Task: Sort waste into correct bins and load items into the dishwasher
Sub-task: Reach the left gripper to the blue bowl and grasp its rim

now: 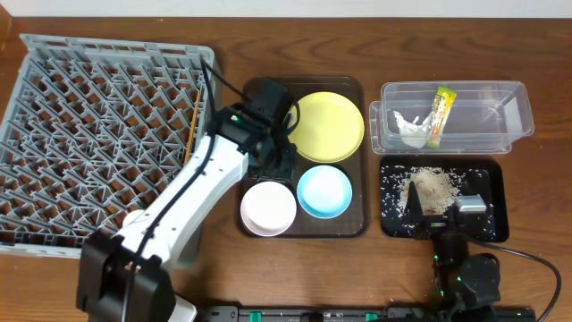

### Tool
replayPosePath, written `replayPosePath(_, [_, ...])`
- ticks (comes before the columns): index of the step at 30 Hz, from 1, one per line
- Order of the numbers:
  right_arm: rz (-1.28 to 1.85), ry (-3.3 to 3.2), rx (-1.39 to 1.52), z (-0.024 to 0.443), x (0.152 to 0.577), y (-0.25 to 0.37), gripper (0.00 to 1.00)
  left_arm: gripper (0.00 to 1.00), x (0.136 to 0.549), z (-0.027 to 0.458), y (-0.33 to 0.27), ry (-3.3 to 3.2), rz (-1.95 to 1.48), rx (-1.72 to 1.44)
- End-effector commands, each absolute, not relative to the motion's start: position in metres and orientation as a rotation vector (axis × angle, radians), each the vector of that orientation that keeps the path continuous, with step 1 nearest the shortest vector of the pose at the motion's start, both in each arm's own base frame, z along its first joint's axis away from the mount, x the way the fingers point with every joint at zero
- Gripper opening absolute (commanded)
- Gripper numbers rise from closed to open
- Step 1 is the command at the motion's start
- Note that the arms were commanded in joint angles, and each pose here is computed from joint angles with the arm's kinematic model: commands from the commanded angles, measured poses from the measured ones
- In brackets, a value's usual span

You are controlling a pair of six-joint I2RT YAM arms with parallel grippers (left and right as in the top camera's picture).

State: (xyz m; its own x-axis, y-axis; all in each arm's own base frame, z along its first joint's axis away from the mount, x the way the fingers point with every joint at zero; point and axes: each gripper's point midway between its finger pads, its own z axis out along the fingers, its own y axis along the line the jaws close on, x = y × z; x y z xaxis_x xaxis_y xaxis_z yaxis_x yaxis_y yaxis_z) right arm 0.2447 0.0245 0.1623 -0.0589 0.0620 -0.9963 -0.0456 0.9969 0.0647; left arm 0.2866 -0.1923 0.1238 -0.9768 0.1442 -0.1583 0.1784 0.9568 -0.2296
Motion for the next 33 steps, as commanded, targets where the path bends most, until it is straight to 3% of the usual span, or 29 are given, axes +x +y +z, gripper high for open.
replayPosePath(1, [0.069, 1.626, 0.019, 0.161, 0.245, 0.02, 0.99, 0.36, 0.288, 0.107, -0.202, 2.976, -0.407, 0.203])
replayPosePath(6, [0.069, 1.626, 0.019, 0.161, 0.245, 0.02, 0.99, 0.36, 0.279, 0.082, -0.222, 2.972, -0.408, 0.411])
replayPosePath(16, [0.069, 1.626, 0.019, 0.161, 0.245, 0.02, 0.99, 0.35, 0.271, 0.026, -0.229, 3.075, -0.29, 0.48])
replayPosePath(20, [0.069, 1.626, 0.019, 0.161, 0.245, 0.02, 0.99, 0.22, 0.275, 0.026, -0.233, 3.053, -0.303, 0.484])
replayPosePath(22, [0.069, 1.626, 0.019, 0.161, 0.245, 0.02, 0.99, 0.08, 0.276, 0.027, -0.234, 3.046, -0.314, 0.485])
replayPosePath(28, [0.069, 1.626, 0.019, 0.161, 0.245, 0.02, 0.99, 0.06, 0.287, 0.054, -0.228, 3.003, -0.277, 0.542])
replayPosePath(33, [0.069, 1.626, 0.019, 0.161, 0.245, 0.02, 0.99, 0.06, 0.324, 0.13, -0.164, 2.849, 0.079, 0.378])
